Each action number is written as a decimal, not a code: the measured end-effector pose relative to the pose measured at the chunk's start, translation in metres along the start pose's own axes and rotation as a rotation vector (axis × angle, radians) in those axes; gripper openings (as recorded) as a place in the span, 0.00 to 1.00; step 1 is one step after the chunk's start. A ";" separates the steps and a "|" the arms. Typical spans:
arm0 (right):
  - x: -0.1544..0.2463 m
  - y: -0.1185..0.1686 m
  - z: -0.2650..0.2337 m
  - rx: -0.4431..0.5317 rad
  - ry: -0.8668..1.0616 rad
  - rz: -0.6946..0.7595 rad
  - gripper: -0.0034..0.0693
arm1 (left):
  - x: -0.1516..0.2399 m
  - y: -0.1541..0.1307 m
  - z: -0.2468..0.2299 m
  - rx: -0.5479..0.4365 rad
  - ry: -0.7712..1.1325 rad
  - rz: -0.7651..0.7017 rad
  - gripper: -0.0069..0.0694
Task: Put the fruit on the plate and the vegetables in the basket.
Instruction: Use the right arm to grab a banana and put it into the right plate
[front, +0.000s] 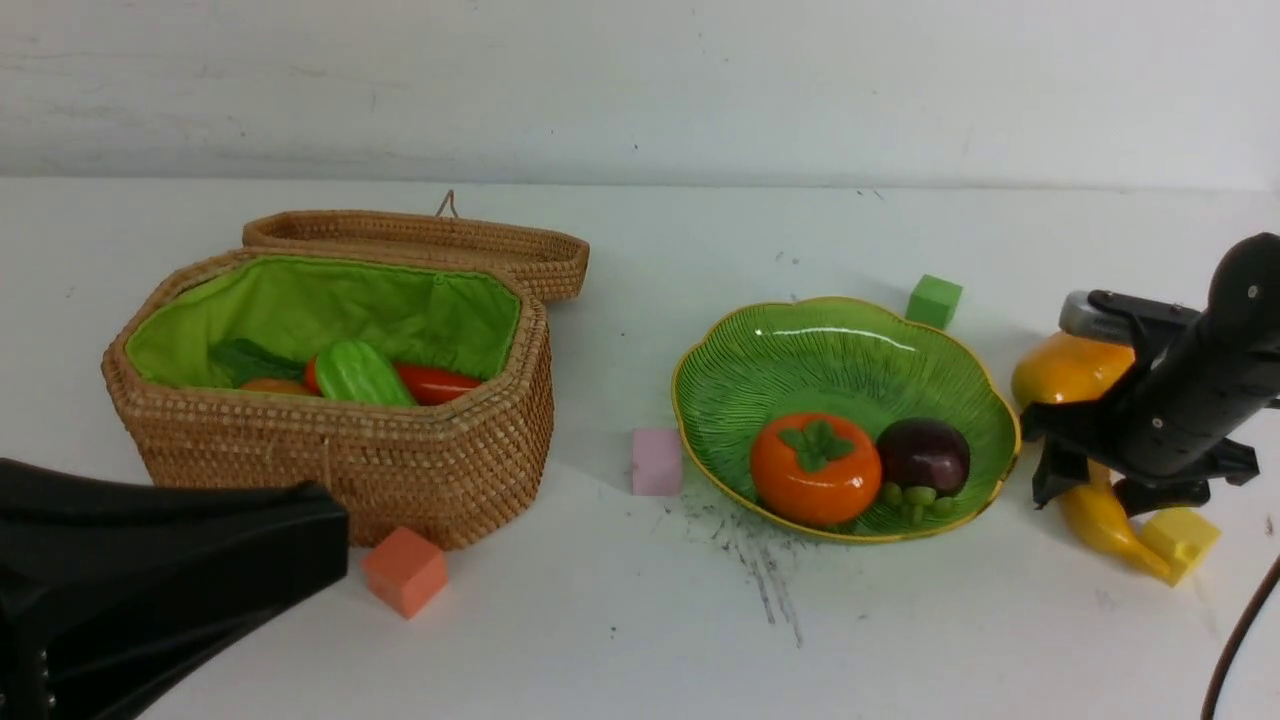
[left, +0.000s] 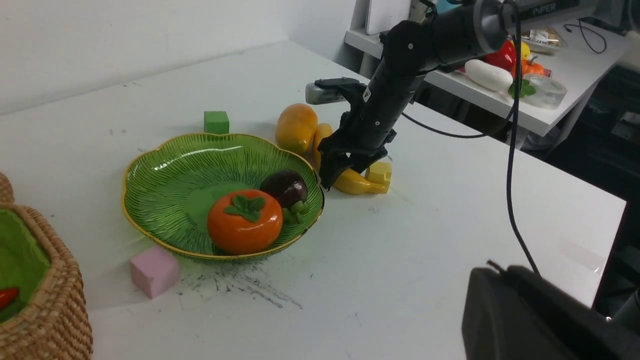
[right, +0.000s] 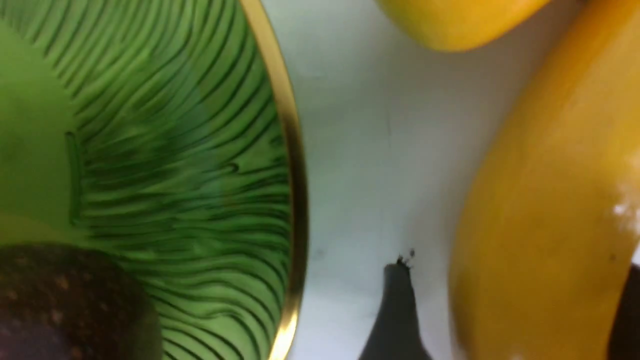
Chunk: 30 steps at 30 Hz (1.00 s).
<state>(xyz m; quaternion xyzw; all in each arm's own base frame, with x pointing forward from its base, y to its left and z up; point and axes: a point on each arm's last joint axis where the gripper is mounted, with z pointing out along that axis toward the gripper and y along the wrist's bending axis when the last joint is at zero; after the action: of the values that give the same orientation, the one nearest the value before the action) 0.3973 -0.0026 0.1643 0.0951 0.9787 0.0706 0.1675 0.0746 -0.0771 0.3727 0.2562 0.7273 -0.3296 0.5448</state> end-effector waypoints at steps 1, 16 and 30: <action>0.000 0.000 0.001 0.000 -0.003 0.000 0.71 | 0.000 0.000 0.000 0.000 -0.001 0.000 0.07; -0.001 0.003 -0.020 -0.015 -0.021 0.004 0.49 | 0.001 0.002 0.000 -0.021 0.010 0.032 0.07; 0.011 0.112 -0.134 -0.374 -0.300 -0.287 0.49 | -0.001 0.006 0.000 -0.069 -0.004 0.077 0.08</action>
<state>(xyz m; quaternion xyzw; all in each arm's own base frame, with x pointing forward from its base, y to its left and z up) 0.3592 0.0946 0.3054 -0.0675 0.9164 0.2105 0.3336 0.0792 -0.0729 0.3721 0.2646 0.7266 -0.2835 0.5671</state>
